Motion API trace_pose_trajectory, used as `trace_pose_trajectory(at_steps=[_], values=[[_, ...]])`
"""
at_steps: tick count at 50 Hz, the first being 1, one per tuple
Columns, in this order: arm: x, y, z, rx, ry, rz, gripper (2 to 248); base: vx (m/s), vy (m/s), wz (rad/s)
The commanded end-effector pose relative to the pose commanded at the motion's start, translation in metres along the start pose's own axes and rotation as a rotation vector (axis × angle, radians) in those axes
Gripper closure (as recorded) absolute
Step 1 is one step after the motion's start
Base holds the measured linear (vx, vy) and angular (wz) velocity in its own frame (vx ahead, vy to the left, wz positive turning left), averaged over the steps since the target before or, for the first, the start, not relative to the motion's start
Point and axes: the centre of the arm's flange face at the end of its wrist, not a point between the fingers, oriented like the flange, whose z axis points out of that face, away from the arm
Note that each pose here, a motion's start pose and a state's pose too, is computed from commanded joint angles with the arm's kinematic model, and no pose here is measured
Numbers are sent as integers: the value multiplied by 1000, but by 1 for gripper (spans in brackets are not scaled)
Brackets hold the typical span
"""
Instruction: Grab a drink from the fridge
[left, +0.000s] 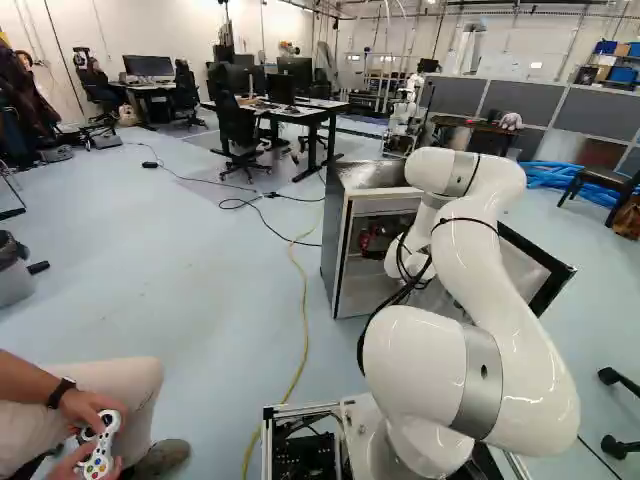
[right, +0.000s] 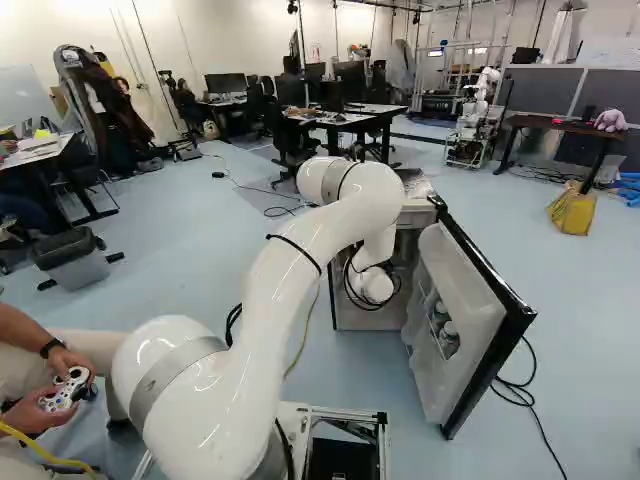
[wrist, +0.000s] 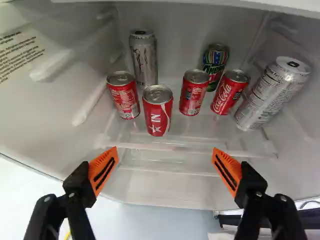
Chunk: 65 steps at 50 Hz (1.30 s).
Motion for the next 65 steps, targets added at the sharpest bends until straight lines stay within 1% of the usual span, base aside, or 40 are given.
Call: trace_pose_trajectory(at_steps=[18, 37, 38, 43, 44, 48, 49, 65], values=[[2, -2, 11, 7, 12, -13, 3, 0, 0, 0], [3, -3, 13, 9, 13, -15, 3, 0, 0, 0], [3, -3, 13, 9, 13, -15, 13, 0, 0, 0], [3, -3, 13, 9, 13, -15, 13, 0, 0, 0], [3, -3, 13, 9, 13, -15, 25, 0, 0, 0], [3, -3, 13, 9, 13, -15, 25, 0, 0, 0], [3, -3, 13, 9, 13, -15, 37, 0, 0, 0], [3, -3, 13, 9, 13, -15, 40, 0, 0, 0]])
